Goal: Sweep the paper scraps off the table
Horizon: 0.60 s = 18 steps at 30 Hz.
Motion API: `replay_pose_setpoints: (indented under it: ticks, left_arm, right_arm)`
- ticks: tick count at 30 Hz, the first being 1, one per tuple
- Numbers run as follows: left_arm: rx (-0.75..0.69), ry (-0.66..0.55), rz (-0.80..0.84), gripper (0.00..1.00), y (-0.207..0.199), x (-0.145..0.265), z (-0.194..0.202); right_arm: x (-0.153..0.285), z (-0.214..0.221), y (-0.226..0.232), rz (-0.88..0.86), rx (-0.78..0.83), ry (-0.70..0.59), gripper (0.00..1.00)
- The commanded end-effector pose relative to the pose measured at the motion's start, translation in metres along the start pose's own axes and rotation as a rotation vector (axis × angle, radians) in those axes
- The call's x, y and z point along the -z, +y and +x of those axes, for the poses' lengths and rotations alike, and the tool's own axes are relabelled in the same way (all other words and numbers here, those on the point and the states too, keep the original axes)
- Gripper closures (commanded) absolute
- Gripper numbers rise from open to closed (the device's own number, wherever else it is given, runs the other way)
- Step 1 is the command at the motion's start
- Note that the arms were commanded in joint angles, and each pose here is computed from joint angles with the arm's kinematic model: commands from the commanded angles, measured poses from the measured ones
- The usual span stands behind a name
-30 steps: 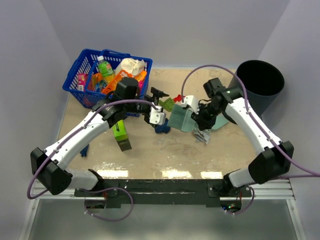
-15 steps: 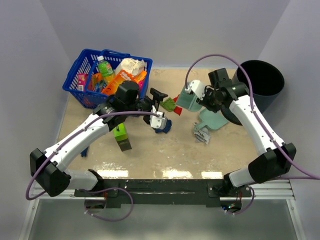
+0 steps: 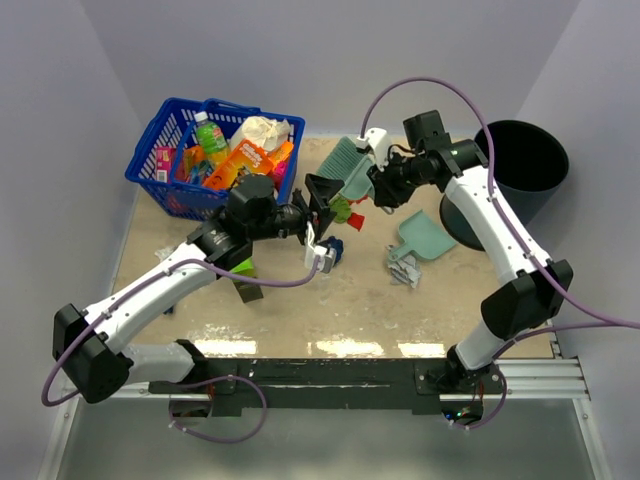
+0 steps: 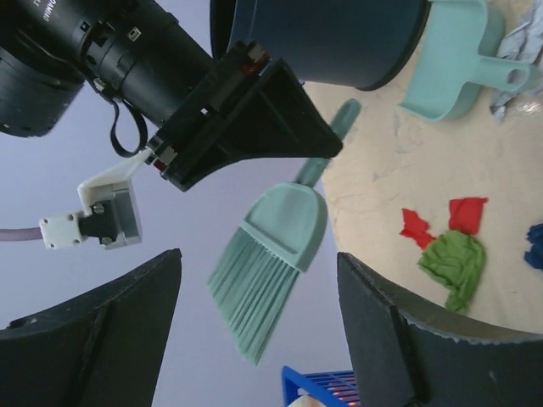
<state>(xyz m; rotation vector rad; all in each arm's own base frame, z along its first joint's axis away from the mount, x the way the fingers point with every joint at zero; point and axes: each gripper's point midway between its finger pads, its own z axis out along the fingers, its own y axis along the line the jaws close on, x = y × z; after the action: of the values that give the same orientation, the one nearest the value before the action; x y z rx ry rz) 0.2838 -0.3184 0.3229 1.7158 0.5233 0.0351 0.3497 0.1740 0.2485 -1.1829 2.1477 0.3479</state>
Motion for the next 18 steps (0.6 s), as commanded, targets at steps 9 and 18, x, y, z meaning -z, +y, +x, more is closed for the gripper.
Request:
replay_pose_setpoints:
  ticks: [9,18]
  left_arm:
    - [-0.307,0.140,-0.102,0.23,0.018,-0.017,0.023]
    - [-0.242,0.239,-0.241,1.00,0.050,-0.013,0.038]
  right_arm:
    - [0.032,-0.040,0.077,-0.371,-0.003,-0.195,1.00]
    - [0.034,-0.032,0.088,-0.405,0.014,-0.180,1.00]
